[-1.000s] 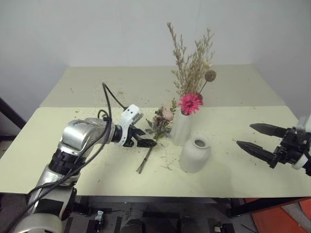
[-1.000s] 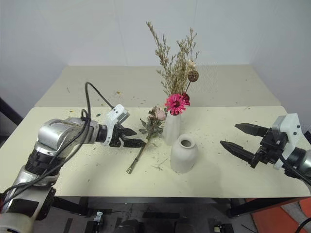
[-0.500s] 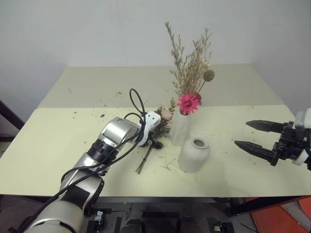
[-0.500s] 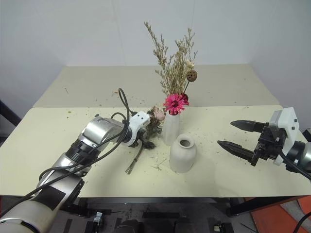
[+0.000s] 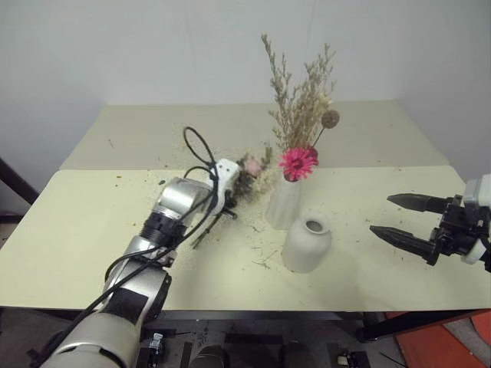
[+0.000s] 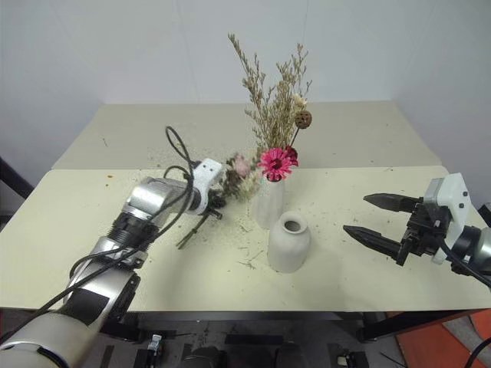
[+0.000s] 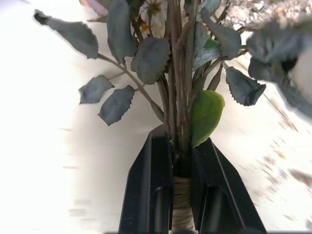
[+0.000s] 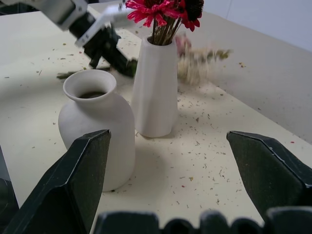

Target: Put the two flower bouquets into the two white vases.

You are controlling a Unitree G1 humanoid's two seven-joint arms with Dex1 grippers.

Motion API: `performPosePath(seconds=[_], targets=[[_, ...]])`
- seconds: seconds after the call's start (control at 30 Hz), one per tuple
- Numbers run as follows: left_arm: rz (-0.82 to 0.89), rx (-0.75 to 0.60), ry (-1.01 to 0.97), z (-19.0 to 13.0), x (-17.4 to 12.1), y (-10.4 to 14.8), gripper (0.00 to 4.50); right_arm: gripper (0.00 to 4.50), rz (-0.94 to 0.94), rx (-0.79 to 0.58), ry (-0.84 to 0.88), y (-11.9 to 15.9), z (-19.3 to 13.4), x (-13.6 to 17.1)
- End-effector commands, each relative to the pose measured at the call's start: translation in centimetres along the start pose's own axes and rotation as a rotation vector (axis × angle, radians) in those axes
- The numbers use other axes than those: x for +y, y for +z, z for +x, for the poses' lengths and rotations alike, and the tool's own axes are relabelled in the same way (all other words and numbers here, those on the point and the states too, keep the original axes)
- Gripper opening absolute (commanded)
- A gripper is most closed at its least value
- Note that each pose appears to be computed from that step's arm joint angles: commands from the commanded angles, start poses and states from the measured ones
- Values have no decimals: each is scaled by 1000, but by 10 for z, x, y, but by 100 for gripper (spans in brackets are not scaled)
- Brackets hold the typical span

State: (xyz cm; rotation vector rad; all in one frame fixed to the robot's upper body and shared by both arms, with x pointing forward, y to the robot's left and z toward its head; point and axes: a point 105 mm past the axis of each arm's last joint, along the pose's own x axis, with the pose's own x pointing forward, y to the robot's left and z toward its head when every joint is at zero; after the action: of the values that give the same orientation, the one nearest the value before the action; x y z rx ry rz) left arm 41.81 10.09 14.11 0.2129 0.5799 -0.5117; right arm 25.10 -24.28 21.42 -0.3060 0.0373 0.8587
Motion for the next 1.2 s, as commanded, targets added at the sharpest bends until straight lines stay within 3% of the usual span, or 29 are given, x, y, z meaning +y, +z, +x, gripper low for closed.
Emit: performPosePath(seconds=[0.03,0.17,0.3,0.47,0.63,0.73,1.2], targets=[[-65,-202,74,-27,24,44,17,450,-42,-26,-20,9,-3,-3],[-231,-570,-112,-82,35,88,17,450,-37,-31,-27,8,-2,-6],[-198,-833,-307,-135,28,102,17,450,-31,-27,-37,6,-3,-10],[-156,-1008,-630,-185,-2,108,17,450,-10,-27,-41,4,-4,-13],[-147,-998,-942,-209,-33,102,17,450,30,-34,-47,2,-10,-20],[-133,-971,-1031,-212,-47,100,17,450,43,-28,-52,0,-14,-23],[-108,-940,-1248,-172,-108,130,17,450,99,-24,111,7,-22,-7]])
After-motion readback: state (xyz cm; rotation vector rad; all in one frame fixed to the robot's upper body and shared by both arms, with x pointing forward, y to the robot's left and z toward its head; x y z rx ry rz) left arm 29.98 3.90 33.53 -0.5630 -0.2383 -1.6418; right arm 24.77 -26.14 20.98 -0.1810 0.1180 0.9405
